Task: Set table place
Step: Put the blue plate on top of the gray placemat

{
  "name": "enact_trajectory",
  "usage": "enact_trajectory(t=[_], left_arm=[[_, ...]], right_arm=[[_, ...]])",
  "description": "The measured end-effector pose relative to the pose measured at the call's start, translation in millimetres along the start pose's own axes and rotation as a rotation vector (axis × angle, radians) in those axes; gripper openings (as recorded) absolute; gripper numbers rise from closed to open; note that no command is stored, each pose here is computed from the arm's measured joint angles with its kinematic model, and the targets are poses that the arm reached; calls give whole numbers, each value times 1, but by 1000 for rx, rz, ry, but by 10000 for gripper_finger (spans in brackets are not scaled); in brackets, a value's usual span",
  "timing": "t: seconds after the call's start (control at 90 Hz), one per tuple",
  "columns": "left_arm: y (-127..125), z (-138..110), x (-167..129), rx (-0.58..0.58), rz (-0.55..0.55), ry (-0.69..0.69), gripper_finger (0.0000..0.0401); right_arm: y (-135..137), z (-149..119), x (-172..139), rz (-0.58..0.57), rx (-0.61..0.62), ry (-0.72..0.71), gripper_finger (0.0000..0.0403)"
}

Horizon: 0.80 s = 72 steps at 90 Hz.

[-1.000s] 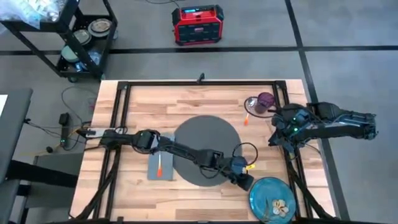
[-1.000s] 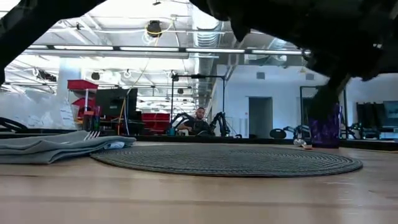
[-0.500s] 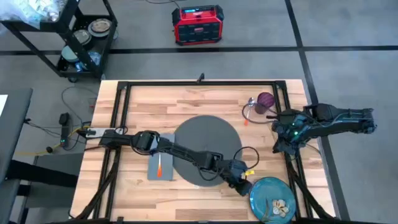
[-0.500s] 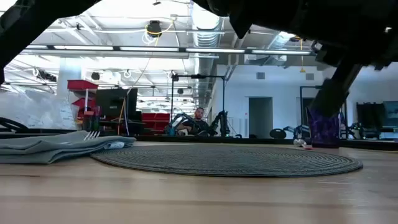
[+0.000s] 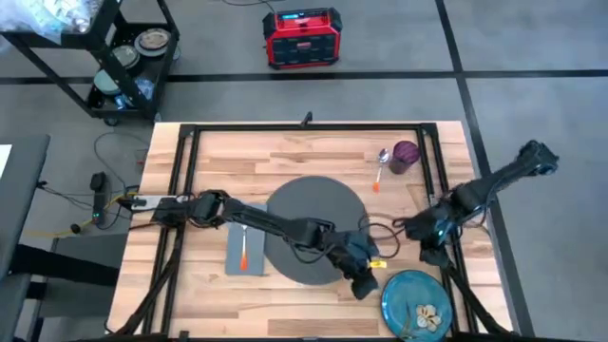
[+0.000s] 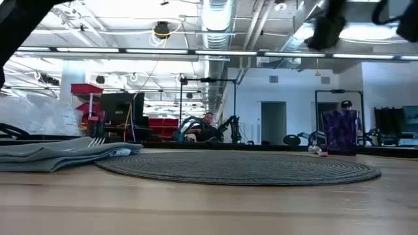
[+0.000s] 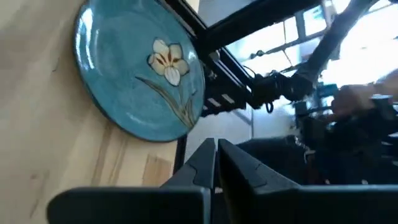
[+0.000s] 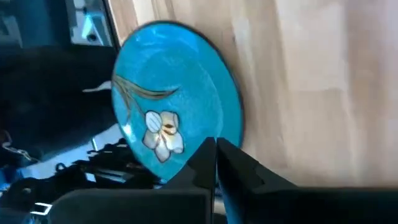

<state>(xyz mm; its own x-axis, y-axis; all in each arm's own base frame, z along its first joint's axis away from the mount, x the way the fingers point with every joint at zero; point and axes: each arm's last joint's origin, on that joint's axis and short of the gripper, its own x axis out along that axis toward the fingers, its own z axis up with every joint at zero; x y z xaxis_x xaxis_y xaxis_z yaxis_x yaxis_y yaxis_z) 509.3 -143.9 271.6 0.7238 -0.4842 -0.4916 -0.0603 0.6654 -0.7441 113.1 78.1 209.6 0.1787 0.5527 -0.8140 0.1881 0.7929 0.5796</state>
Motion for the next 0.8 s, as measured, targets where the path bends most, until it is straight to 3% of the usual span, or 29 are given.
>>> enact_trajectory(t=[0.2,0.367,0.611,0.8], left_arm=[[-42,6,-70,133,151,-116,0],[-55,12,-108,209,290,-236,0],[-52,14,-115,197,348,-258,0],[-49,14,-114,181,360,-250,0]], right_arm=[[-6,-7,43,5,-8,56,0],[-6,-9,71,7,-20,89,0],[-3,-4,99,1,-59,129,0],[-9,11,103,22,-65,130,0]])
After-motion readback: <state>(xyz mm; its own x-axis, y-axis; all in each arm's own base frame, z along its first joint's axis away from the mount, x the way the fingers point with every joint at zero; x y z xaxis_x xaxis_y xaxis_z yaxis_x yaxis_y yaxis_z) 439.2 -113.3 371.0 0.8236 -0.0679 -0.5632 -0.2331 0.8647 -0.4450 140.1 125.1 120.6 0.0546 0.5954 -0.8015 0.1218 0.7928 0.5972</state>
